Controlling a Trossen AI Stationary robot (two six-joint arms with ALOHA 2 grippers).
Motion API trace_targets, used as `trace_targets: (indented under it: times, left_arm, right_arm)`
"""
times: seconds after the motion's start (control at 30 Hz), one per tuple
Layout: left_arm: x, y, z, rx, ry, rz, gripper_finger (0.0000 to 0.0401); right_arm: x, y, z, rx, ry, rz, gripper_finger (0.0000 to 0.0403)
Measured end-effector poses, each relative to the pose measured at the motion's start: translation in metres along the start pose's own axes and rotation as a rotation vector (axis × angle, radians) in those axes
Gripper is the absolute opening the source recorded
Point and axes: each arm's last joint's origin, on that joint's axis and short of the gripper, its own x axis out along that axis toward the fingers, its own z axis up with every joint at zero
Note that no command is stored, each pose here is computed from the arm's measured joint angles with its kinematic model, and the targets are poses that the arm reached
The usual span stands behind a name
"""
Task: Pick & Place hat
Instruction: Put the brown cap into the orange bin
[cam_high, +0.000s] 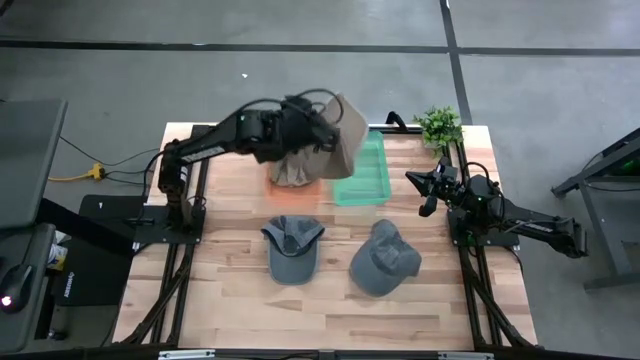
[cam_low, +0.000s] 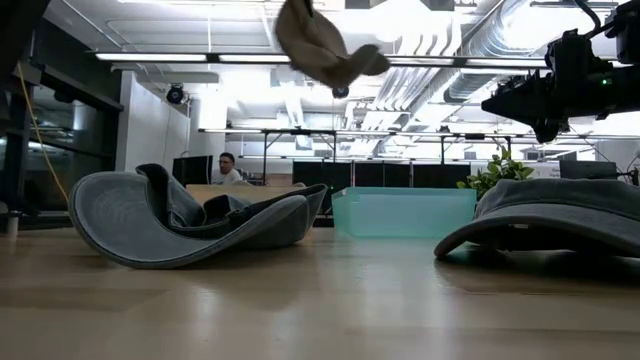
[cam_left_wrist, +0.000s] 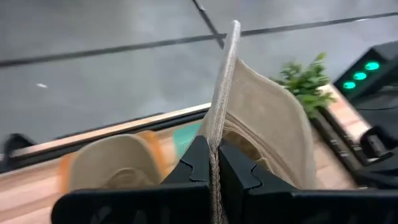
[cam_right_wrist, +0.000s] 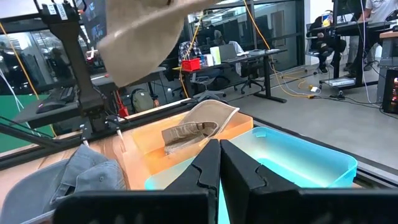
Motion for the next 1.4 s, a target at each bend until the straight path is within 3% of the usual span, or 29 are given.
trace_targets:
  times: [0.33,0.7,1.1,1.4]
  left_arm:
    - [0.021,0.005,0.025,-0.107,0.019,-0.122,0.0000]
    - [0.023,-0.015,0.035,-0.177,0.021,-0.380,0.0000]
    - [0.027,-0.036,0.034,-0.162,0.005,-0.572,0.0000]
    - [0.052,-0.048,0.031,-0.136,0.019,-0.706,0.0000]
  right_arm:
    - [0.000,0.000,0.000,0.000,0.000,0.000,0.0004]
    - [0.000,0.000,0.000,0.000,0.000,0.000,0.0004]
    - [0.000,0.000,0.000,0.000,0.000,0.000,0.0005]
    - [0.000,0.000,0.000,0.000,-0.001,0.000,0.0005]
